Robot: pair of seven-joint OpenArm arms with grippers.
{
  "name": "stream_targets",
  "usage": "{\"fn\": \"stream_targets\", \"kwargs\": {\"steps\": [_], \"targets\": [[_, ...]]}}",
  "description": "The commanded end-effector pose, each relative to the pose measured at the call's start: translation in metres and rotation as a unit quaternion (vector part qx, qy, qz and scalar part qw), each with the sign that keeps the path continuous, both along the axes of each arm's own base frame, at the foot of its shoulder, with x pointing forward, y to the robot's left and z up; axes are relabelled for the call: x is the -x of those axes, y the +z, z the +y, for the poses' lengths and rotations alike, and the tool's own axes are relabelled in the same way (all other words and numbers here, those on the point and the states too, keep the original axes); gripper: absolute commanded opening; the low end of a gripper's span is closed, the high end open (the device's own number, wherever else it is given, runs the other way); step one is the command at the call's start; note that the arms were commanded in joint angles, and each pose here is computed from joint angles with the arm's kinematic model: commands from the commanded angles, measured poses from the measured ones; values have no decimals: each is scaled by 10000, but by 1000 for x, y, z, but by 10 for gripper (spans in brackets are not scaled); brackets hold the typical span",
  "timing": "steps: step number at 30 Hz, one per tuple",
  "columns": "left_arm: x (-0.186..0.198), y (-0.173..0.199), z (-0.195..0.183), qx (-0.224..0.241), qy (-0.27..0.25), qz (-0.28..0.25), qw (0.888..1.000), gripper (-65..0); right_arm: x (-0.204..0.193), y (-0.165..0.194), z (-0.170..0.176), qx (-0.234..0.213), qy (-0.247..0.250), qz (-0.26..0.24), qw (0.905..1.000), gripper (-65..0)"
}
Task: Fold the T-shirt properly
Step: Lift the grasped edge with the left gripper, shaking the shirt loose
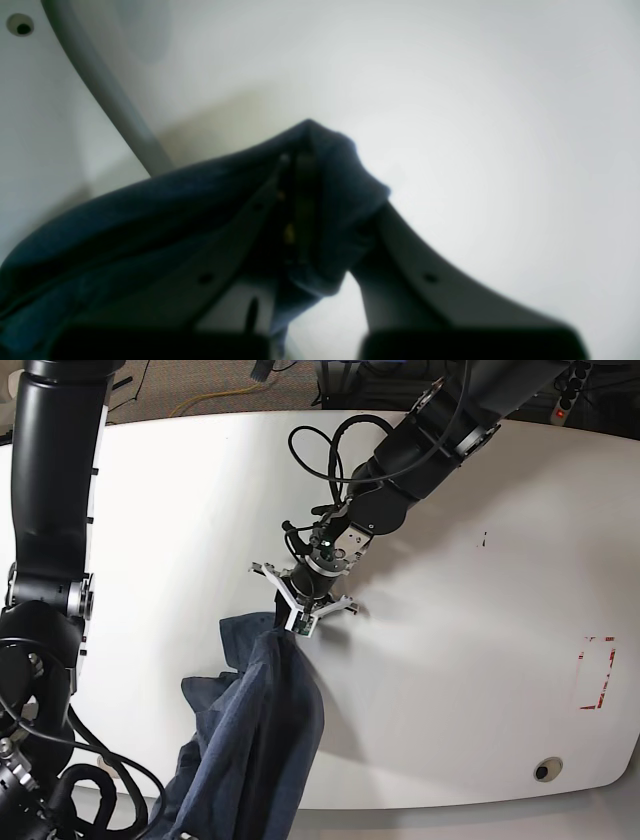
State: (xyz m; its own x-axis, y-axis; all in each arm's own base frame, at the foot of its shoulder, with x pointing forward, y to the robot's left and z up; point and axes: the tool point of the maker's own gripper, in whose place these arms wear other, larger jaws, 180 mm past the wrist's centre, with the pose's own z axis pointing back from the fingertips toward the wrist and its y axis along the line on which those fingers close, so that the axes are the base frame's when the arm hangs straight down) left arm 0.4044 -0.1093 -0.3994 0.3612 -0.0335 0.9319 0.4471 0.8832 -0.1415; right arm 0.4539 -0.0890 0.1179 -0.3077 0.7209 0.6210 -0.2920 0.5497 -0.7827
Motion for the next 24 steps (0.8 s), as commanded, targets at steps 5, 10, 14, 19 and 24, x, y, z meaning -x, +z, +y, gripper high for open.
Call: {"fn": "stream_targets", "kwargs": {"steps": [5, 10, 14, 19, 24], "targets": [[-7, 36, 11, 377, 141, -459, 9981, -644, 8, 24, 0, -94, 47, -318, 9994, -650], [0, 39, 51, 319, 319, -321, 9985, -644, 6, 15, 0, -95, 51, -234, 9997, -650], [13, 40, 79, 211, 378, -322, 9985, -644, 4, 6, 0, -93, 53, -134, 9999, -650], [38, 40, 99, 98, 289, -306, 9991, -644, 3, 4, 0, -91, 55, -118, 9999, -650], [57, 32, 123, -76, 311, -240, 9992, -637, 3, 3, 0, -98, 57, -96, 9999, -650]]}}
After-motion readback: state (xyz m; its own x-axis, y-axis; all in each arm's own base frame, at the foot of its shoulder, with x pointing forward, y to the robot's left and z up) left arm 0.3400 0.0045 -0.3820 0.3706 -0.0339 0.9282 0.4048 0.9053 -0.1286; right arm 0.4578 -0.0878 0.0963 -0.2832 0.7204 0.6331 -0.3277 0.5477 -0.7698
